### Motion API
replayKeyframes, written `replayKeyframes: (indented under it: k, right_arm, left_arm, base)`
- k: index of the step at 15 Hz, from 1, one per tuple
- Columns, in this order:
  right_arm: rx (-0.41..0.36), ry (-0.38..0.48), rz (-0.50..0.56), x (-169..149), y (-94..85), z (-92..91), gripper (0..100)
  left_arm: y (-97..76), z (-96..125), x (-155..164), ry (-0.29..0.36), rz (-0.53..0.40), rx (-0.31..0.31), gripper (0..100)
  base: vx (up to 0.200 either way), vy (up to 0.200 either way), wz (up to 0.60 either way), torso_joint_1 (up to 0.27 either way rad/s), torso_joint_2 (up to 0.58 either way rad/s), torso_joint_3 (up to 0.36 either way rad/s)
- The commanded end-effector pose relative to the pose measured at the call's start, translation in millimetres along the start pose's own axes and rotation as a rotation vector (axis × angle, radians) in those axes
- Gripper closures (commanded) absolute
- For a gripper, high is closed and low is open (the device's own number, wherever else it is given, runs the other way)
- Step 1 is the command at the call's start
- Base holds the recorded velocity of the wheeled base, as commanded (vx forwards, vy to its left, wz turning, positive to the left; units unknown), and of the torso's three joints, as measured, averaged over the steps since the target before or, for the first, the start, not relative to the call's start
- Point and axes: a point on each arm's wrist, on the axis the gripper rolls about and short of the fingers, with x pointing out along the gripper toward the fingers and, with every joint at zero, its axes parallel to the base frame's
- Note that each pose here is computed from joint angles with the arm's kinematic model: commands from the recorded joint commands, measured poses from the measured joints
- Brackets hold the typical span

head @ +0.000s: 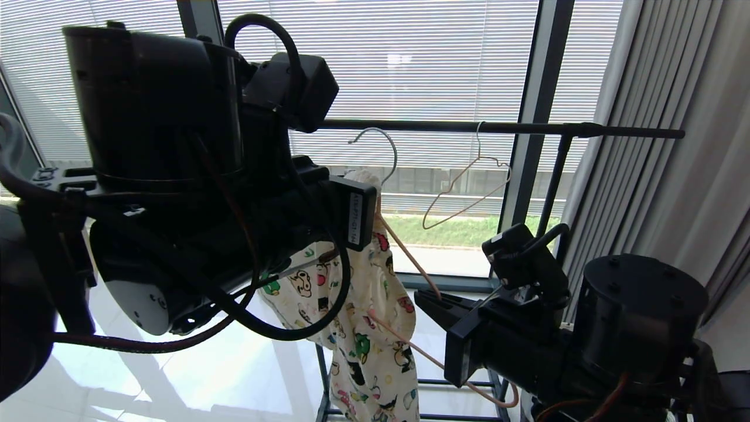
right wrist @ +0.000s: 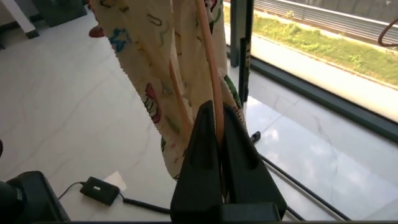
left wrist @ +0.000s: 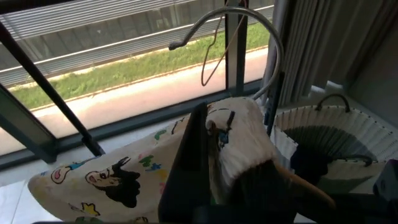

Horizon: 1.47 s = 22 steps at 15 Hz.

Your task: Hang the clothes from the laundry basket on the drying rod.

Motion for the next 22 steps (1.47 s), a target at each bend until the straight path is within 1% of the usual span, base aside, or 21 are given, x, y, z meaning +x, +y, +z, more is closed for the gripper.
replayKeyframes:
  k: [1,4,6,8,11,13,14,15,17,18,19,20,22]
  right_arm:
    - [-0.013,-0.005,-0.014,1.4,-0.4,-1.2,100]
    - [-0.063,-0.057,-0.054,4.6,-1.4,-1.0,100]
    - [-0.096,-0.091,-0.098,6.8,-3.3,-2.1,100]
    - [-0.113,-0.101,-0.119,3.2,-7.8,-5.9,100]
    - [-0.132,-0.12,-0.128,0.5,-11.3,-8.9,100]
    - [-0.138,-0.138,-0.129,-2.3,-12.7,-11.4,100]
    - [-0.154,-0.137,-0.138,-5.3,-15.8,-13.1,100]
    - [-0.172,-0.132,-0.152,-9.6,-20.8,-15.7,100]
    - [-0.193,-0.134,-0.153,-22.2,-29.7,-18.6,100]
    - [-0.197,-0.125,-0.118,-29.9,-30.8,-19.5,100]
    - [-0.205,-0.106,-0.073,-37.8,-32.1,-22.7,100]
    - [-0.22,-0.086,-0.023,-45.4,-33.2,-26.0,100]
    - [-0.279,-0.051,0.069,-53.8,-33.7,-32.5,100]
  left_arm:
    - [2.9,3.1,-4.5,-0.014,0.005,-0.006,0]
    - [15.2,6.9,-13.8,-0.035,0.036,-0.008,0]
    - [25.5,1.6,-24.9,-0.029,0.062,0.028,0]
    - [38.5,-6.5,-37.3,-0.017,0.098,0.059,0]
    - [41.5,-9.0,-45.4,-0.02,0.103,0.06,0]
    - [41.5,-14.1,-46.5,-0.004,0.102,0.093,0]
    - [43.8,-22.0,-48.5,0.018,0.104,0.115,0]
    - [47.7,-30.1,-55.0,0.031,0.081,0.138,0]
    - [58.9,-49.8,-77.7,0.022,-0.083,0.22,0]
    - [67.0,-62.1,-85.8,0.023,-0.151,0.282,0]
    - [74.3,-72.6,-90.4,0.03,-0.183,0.341,0]
    - [78.9,-79.4,-92.8,0.033,-0.208,0.374,0]
    - [77.9,-86.1,-93.8,0.034,-0.271,0.376,0]
  base:
    - [0.0,0.0,0.0,0.0,0.0,0.0]
    - [0.0,0.0,0.0,0.0,0.0,0.0]
    - [0.0,0.0,0.0,0.0,0.0,0.0]
    - [0.0,0.0,0.0,0.0,0.0,0.0]
    - [0.0,0.0,0.0,0.0,0.0,0.0]
    - [0.0,0.0,0.0,0.0,0.0,0.0]
    - [0.0,0.0,0.0,0.0,0.0,0.0]
    - [0.0,0.0,0.0,0.0,0.0,0.0]
    - [0.0,0.0,0.0,0.0,0.0,0.0]
    - [0.0,0.0,0.0,0.0,0.0,0.0]
    - [0.0,0.0,0.0,0.0,0.0,0.0]
    - [0.0,0.0,0.0,0.0,0.0,0.0]
    - [0.0,0.0,0.0,0.0,0.0,0.0]
